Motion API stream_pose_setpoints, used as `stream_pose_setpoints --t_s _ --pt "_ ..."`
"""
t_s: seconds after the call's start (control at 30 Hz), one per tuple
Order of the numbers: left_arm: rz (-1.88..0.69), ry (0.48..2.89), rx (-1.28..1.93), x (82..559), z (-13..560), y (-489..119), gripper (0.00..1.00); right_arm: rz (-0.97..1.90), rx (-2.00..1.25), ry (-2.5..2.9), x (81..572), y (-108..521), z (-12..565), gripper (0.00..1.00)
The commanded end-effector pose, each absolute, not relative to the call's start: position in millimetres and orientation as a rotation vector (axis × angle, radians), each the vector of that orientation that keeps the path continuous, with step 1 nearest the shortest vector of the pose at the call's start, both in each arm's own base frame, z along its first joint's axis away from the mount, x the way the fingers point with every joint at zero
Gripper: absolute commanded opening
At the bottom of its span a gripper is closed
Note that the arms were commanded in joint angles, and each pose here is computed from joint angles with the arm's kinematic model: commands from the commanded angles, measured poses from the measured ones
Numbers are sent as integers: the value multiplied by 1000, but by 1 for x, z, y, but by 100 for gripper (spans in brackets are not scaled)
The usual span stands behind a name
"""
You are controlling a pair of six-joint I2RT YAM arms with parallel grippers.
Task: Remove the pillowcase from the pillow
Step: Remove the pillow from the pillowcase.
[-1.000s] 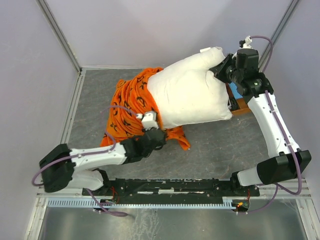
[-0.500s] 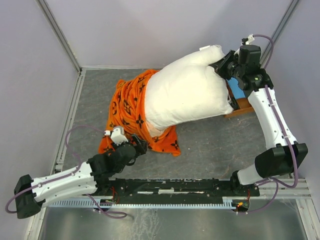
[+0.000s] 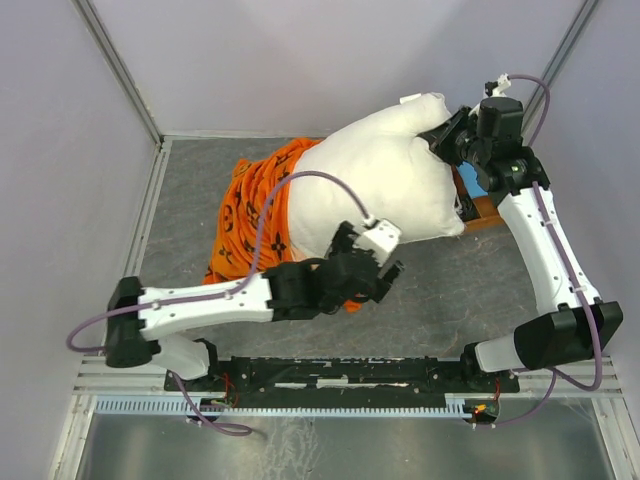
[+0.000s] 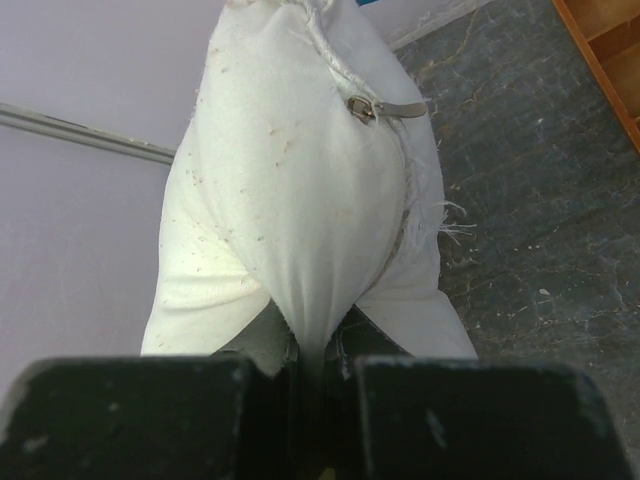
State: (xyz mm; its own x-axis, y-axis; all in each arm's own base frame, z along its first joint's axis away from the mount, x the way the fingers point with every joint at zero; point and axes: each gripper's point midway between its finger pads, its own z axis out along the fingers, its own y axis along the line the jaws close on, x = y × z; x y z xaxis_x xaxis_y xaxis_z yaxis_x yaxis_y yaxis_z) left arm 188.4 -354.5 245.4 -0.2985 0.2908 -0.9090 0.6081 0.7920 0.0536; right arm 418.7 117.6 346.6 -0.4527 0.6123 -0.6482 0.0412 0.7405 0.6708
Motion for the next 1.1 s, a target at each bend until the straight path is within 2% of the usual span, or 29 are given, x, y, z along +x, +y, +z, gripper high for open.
stream_pose_setpoints --t_s 0.0,0.23,0.43,0.63,0.87,0.9,0.93,0.97,1.0,1.07 --pt "-148 1621 857 207 288 -395 99 731 433 1712 410 109 419 2" --pt "130 1400 882 223 290 -425 99 744 412 1714 402 111 422 2" --pt "251 1262 674 243 316 -416 99 795 406 1713 396 119 422 2" --pt "474 1245 414 293 339 -390 99 839 385 1698 383 125 431 2" --pt "401 1251 341 310 365 -352 100 839 362 1702 372 126 431 2" --pt "361 1262 367 312 368 -350 95 841 359 1705 372 127 430 1" --pt "309 1267 420 315 369 -352 82 845 357 1708 372 128 429 2" --pt "252 1284 438 316 373 -348 62 850 352 1710 372 129 429 2" --pt "215 1311 463 318 373 -342 49 857 344 1713 372 130 429 2" --pt "121 1338 456 320 382 -327 34 869 318 1718 370 134 430 2"
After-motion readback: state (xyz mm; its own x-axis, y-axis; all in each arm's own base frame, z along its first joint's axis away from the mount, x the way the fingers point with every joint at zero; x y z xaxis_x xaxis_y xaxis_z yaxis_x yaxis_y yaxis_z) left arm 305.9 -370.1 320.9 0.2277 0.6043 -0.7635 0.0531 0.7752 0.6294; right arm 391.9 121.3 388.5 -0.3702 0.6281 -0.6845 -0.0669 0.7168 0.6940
